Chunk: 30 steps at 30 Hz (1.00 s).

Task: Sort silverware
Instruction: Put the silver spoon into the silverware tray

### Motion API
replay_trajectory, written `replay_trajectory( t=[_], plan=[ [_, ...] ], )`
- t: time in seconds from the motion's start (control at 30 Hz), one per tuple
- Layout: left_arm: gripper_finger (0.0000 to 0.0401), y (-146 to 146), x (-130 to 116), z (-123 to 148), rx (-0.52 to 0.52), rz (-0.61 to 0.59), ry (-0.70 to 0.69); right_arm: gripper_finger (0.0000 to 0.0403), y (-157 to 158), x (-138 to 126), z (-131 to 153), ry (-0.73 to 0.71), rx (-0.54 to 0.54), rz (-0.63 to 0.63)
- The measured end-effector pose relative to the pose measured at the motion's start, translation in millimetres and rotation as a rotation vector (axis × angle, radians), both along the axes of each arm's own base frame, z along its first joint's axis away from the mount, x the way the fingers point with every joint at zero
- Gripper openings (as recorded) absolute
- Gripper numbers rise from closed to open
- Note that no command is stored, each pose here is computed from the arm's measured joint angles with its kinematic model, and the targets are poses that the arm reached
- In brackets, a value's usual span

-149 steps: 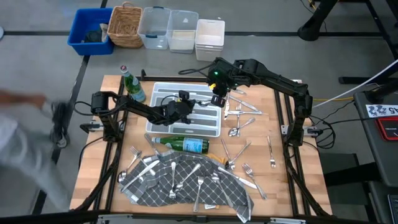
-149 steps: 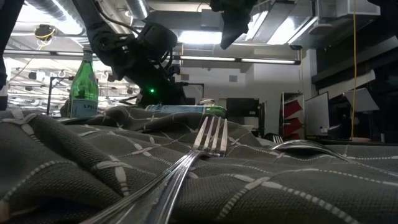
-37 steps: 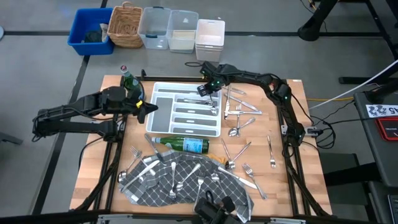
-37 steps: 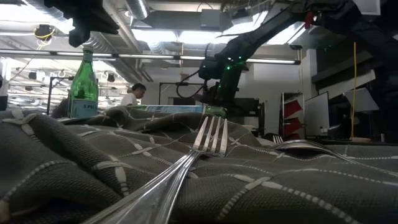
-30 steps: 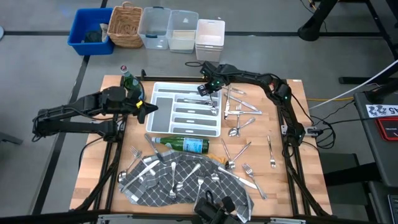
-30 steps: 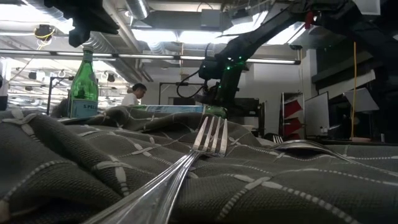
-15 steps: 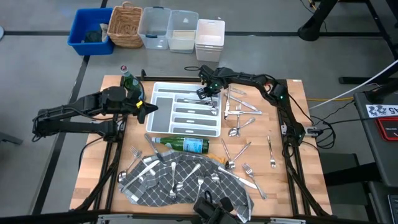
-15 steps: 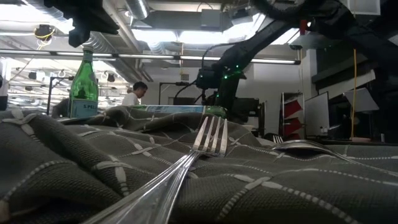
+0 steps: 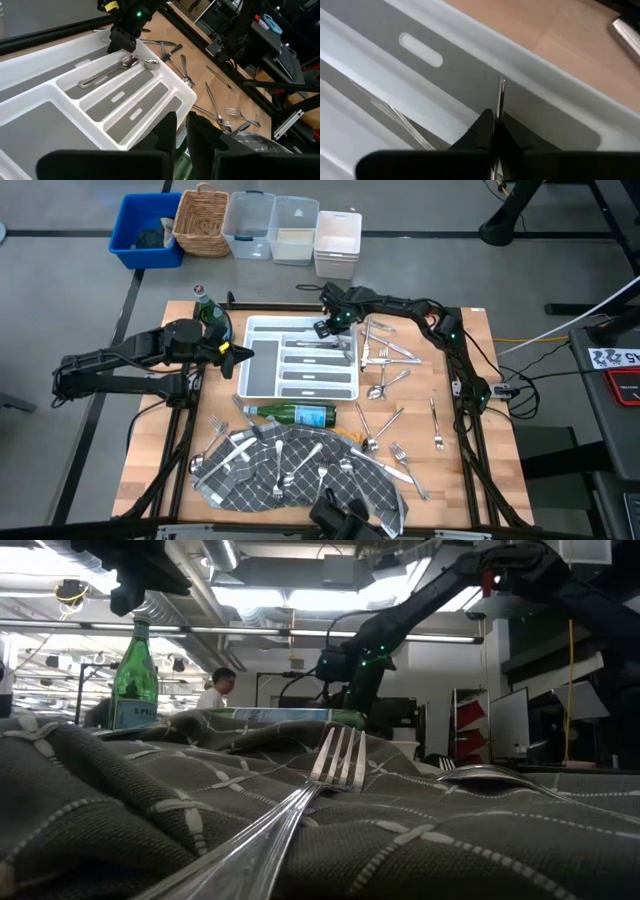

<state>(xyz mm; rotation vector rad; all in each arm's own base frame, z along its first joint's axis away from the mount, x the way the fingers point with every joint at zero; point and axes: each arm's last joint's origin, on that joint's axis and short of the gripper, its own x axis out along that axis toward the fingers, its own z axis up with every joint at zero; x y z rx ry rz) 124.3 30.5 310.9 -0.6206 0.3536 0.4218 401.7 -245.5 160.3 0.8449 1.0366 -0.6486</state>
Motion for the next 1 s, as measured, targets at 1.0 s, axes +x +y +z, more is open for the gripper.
replay_trajectory(
  t=[1.0],
  plan=[
    [0.0031,0,0,0,0.029,-0.015,0.009,0.0011,63,49,47,-0.126,-0.561,0.617]
  ],
)
